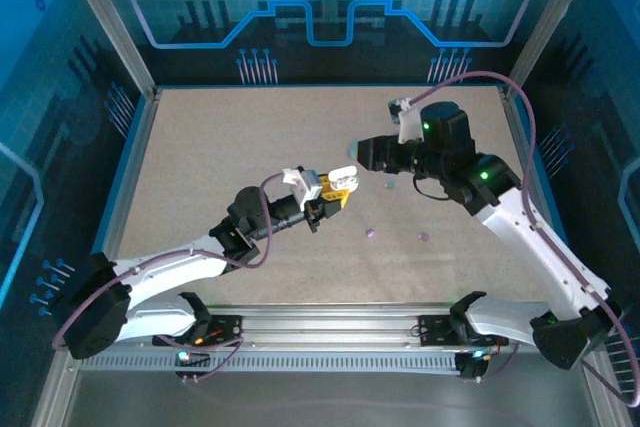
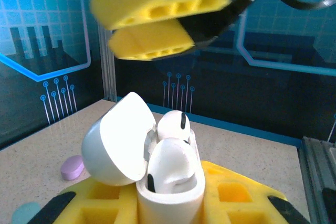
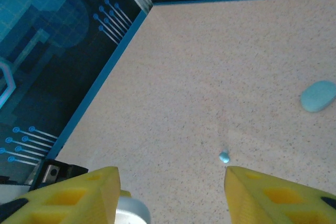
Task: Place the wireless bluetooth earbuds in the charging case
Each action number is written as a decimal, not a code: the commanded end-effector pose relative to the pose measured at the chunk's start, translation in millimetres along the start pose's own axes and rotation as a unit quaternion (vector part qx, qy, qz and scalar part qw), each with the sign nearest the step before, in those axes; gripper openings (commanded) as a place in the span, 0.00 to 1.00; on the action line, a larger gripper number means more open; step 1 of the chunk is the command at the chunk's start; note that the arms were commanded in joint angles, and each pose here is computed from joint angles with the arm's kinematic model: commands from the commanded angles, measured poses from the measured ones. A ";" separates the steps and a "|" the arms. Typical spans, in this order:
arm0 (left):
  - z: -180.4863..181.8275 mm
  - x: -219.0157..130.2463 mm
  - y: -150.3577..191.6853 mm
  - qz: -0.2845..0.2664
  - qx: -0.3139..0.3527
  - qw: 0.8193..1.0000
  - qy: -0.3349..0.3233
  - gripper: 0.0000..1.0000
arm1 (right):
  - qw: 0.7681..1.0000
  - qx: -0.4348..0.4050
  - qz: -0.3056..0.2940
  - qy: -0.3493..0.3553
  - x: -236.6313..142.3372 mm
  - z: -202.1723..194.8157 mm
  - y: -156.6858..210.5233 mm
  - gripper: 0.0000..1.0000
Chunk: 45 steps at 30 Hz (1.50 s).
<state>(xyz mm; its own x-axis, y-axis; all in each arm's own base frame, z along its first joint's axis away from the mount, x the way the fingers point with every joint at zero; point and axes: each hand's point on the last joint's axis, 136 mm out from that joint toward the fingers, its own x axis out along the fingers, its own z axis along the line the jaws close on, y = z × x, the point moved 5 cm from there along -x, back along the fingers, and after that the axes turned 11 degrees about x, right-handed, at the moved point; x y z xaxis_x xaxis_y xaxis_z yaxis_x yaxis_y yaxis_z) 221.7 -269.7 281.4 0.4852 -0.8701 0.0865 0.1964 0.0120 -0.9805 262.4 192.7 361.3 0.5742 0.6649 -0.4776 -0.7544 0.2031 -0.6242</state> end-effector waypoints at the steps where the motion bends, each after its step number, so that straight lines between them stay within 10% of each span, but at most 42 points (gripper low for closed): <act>1: -7.6 -3.7 -14.4 -0.020 0.039 0.999 0.028 0.23 | 0.997 0.010 0.076 -0.006 10.0 1.0 8.7 0.57; 24: -2.6 -8.1 -17.0 -0.012 0.035 0.999 0.006 0.23 | 0.978 0.013 0.208 -0.024 31.9 -5.7 37.4 0.54; 38: -0.6 -8.0 -15.2 -0.006 0.024 1.000 -0.003 0.23 | 0.981 0.013 0.190 -0.023 19.4 -8.0 39.5 0.54; 45: 11.3 -8.2 0.9 0.039 -0.021 0.998 -0.051 0.23 | 0.994 0.005 0.080 0.068 3.0 -31.6 20.3 0.60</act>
<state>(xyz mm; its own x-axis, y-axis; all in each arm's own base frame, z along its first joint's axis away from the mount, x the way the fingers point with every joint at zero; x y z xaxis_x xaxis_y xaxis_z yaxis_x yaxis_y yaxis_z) 220.1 -264.0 275.1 0.5161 -0.8562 0.0244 0.1690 0.0739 -0.9828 252.3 198.9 320.4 0.3337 0.6733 -0.6598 -0.8970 0.0116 -0.4419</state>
